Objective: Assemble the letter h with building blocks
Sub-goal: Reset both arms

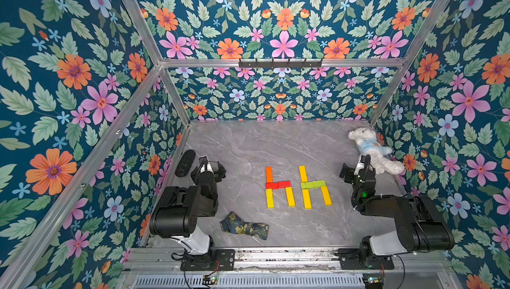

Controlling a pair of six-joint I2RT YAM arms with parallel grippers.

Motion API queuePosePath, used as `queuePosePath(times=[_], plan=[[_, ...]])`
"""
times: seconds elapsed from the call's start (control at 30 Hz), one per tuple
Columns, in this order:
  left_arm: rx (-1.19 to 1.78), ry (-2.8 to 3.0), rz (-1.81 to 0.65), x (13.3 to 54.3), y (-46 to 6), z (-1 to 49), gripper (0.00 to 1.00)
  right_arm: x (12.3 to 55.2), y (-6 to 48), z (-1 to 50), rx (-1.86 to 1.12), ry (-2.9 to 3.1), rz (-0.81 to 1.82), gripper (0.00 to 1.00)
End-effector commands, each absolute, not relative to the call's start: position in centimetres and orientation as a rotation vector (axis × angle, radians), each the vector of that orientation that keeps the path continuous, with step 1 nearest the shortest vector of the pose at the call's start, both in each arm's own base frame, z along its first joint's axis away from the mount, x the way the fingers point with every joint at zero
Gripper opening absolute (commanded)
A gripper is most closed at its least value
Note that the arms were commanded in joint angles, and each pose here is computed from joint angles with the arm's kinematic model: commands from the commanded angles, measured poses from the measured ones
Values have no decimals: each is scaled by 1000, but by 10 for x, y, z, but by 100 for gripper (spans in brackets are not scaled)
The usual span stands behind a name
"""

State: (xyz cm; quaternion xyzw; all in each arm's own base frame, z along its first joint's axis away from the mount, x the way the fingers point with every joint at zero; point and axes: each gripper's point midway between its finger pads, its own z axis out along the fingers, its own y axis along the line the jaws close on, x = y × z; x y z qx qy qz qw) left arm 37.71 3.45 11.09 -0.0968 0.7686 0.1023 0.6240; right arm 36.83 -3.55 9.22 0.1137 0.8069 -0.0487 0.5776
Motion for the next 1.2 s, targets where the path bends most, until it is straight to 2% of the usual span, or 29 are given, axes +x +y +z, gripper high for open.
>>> queuePosePath(times=[0.0,0.13,0.2,0.47,0.7,1.17], plan=[[-196,1699,271,378,27,158,100,372,-35,103,258,1844,-115,99],[-150,1575,145,371,6,232,100,372,-36,103,258,1845,-115,99],[-148,1562,137,368,5,238,100,372,-36,103,258,1845,-115,99],[-186,1659,260,366,24,154,100,372,-36,103,259,1843,-116,99],[-161,1769,155,385,28,108,100,372,-36,102,259,1846,-116,99],[-156,1755,165,387,28,110,100,372,-35,103,258,1845,-115,99]])
